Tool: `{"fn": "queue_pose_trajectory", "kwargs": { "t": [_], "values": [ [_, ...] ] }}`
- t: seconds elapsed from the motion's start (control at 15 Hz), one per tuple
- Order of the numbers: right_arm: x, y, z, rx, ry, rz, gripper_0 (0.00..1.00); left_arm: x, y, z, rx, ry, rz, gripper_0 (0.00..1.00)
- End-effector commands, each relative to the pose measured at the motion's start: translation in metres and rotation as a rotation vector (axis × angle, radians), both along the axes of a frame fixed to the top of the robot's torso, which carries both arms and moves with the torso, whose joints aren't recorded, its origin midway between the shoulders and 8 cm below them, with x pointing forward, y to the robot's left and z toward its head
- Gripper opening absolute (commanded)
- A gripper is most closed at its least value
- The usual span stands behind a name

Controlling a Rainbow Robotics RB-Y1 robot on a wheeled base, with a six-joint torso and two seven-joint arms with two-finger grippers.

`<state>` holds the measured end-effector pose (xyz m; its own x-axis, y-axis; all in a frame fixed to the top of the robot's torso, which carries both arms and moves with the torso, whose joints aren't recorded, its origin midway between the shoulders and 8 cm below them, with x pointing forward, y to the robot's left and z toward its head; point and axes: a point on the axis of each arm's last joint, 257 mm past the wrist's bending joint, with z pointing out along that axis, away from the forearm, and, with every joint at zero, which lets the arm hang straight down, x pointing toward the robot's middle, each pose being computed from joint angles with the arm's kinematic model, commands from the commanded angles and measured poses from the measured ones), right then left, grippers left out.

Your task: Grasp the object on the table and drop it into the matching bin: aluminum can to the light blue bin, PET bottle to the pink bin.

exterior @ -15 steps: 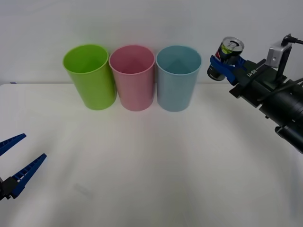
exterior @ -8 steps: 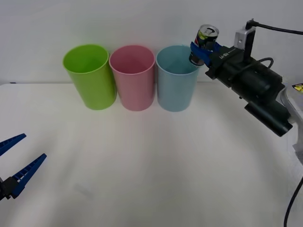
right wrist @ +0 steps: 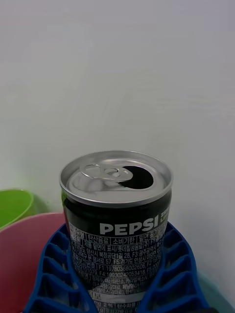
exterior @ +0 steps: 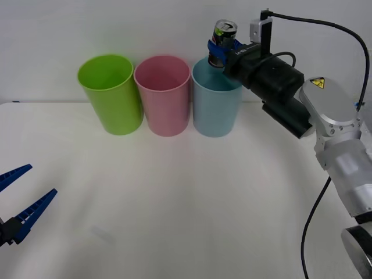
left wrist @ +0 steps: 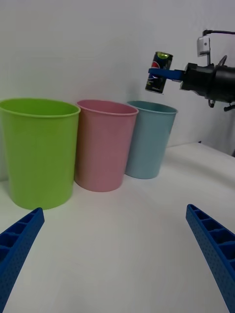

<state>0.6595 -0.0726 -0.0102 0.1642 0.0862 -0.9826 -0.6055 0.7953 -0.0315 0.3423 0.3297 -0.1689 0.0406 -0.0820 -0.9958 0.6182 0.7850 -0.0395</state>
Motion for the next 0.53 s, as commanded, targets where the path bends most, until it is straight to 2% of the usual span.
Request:
{"fn": "queue_pose_trajectory", "kwargs": {
  "t": [0.07, 0.53],
  "values": [
    [0.0083, 0.0030, -0.0001, 0.008, 0.007, -0.023, 0.00, 0.0000, 0.0000, 0.0000, 0.000, 0.000, 0.000, 1.00],
    [0.0095, 0.0024, -0.0011, 0.008, 0.006, -0.034, 0.00, 0.0000, 0.0000, 0.0000, 0.000, 0.000, 0.000, 1.00]
  ]
}}
